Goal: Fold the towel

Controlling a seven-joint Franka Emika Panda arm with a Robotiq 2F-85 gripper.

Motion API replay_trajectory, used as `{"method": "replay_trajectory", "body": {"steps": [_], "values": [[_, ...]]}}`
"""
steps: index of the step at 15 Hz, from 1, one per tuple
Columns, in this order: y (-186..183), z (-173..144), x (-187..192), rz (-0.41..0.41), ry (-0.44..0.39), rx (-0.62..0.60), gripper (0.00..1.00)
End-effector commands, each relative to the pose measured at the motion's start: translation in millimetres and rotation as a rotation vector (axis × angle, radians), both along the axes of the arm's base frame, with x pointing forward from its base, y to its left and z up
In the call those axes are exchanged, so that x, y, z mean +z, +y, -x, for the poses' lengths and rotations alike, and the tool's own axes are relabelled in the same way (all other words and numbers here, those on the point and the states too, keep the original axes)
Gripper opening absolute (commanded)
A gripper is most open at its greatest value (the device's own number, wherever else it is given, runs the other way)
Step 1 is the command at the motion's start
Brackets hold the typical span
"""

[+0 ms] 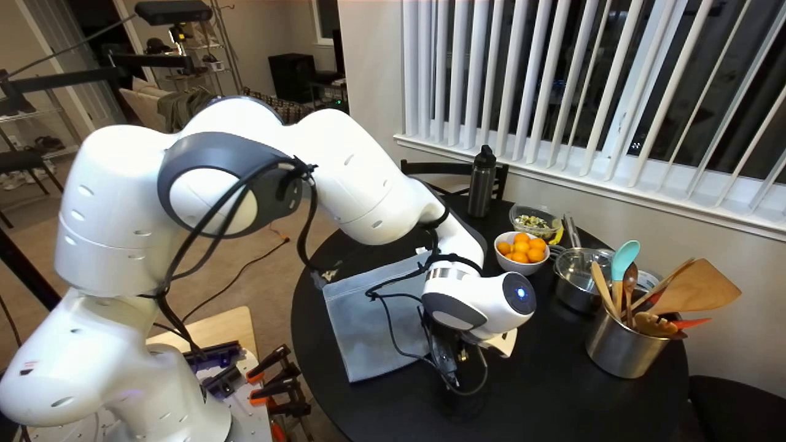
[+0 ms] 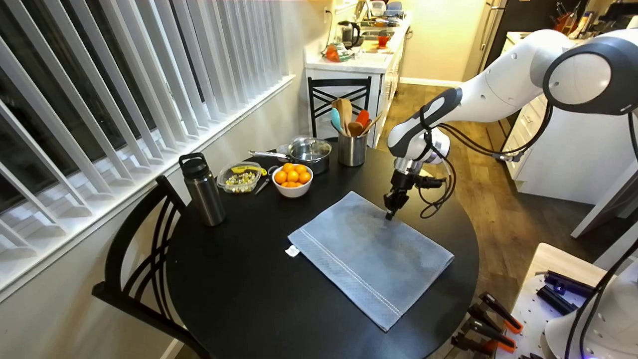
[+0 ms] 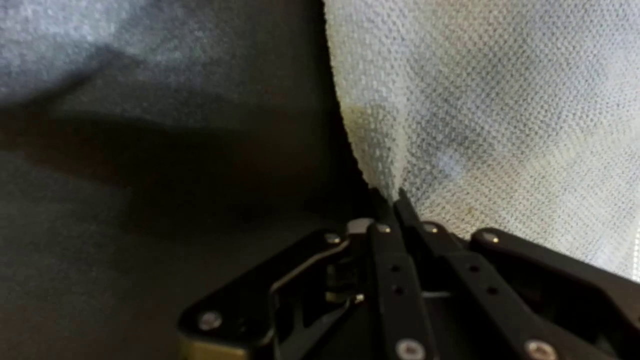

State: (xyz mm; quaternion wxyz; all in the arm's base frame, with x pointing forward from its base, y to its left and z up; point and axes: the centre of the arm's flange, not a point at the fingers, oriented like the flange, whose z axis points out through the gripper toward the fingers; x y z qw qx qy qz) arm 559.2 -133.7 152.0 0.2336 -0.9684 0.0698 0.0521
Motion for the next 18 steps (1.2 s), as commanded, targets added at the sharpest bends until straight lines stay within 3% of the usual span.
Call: {"method": "replay_trajectory", "body": {"steps": [1, 6, 11, 15, 18], "values": [[4, 15, 38, 0.054, -0.001, -0.024, 0.02], [34, 16, 97, 0.280, 0.041, -0.112, 0.02], [86, -4, 115, 0.488, 0.140, -0.124, 0.02], [124, -11, 118, 0.560, 0.203, -0.105, 0.02], [142, -16, 122, 0.570, 0.242, -0.090, 0.02]]}}
